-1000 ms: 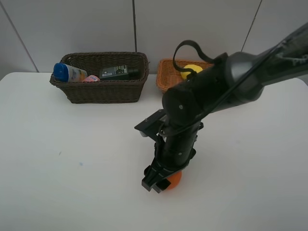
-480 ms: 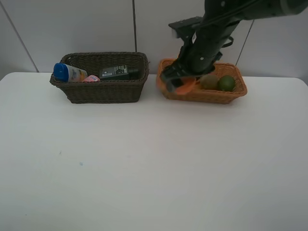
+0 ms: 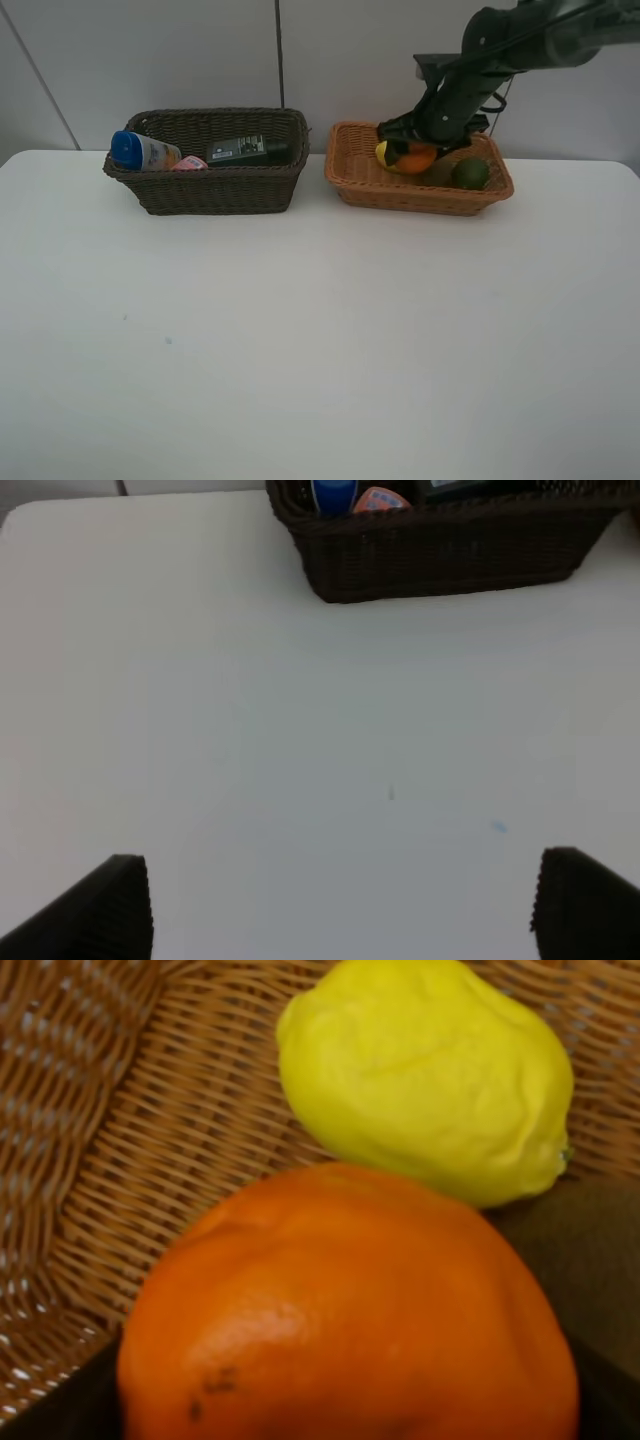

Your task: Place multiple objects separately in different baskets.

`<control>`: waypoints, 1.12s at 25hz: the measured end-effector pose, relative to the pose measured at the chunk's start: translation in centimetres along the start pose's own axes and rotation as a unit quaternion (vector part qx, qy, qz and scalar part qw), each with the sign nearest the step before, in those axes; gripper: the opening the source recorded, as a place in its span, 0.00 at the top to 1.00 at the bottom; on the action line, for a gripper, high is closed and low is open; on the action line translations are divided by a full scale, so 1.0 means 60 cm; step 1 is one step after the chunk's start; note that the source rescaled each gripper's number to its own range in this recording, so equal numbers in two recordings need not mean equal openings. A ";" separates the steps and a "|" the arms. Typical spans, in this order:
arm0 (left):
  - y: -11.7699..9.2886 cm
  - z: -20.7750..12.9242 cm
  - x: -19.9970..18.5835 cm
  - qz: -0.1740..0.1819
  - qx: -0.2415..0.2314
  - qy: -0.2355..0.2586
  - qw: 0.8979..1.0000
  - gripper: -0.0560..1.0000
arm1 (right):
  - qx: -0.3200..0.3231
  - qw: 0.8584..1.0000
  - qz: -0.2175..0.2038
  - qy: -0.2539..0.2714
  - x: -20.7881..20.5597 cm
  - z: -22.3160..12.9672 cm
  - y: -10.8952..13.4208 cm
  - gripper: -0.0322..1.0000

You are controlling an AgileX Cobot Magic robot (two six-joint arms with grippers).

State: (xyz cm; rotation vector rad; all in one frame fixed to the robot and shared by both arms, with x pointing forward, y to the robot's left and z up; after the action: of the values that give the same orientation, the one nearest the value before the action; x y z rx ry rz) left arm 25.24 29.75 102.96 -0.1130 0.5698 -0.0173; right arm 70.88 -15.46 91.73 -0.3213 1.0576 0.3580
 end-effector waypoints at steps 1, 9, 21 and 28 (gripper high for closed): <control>0.000 0.000 0.000 0.003 -0.002 0.000 1.000 0.02 | 0.000 1.000 0.000 -0.001 0.000 0.001 0.000 0.38; 0.000 0.000 0.000 0.005 -0.003 -0.001 1.000 0.02 | 0.011 1.000 0.001 0.002 -0.006 0.001 0.000 0.03; 0.000 0.000 0.000 0.005 -0.003 -0.001 1.000 0.02 | 0.156 0.979 -0.099 -0.086 -0.238 -0.020 -0.228 0.03; 0.000 0.000 0.000 0.005 -0.003 -0.001 1.000 0.02 | 0.212 0.964 -0.138 -0.080 -0.364 -0.142 -0.248 0.03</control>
State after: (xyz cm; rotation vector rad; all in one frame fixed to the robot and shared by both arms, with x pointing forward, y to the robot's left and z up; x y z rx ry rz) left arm 25.24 29.77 102.96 -0.1165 0.5691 -0.0051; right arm 61.00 -35.26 108.48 -0.0498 0.8883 -0.0956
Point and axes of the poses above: a point on each arm's last joint axis where the gripper is mounted, x pointing out along that axis toward the gripper, y along the wrist's bending axis when the last joint is at zero, z = x × y, the point moved 3 cm from there along x, pointing out along that axis toward the gripper, and after that the axes turned 8 degrees about -x, right-handed, at the moved point
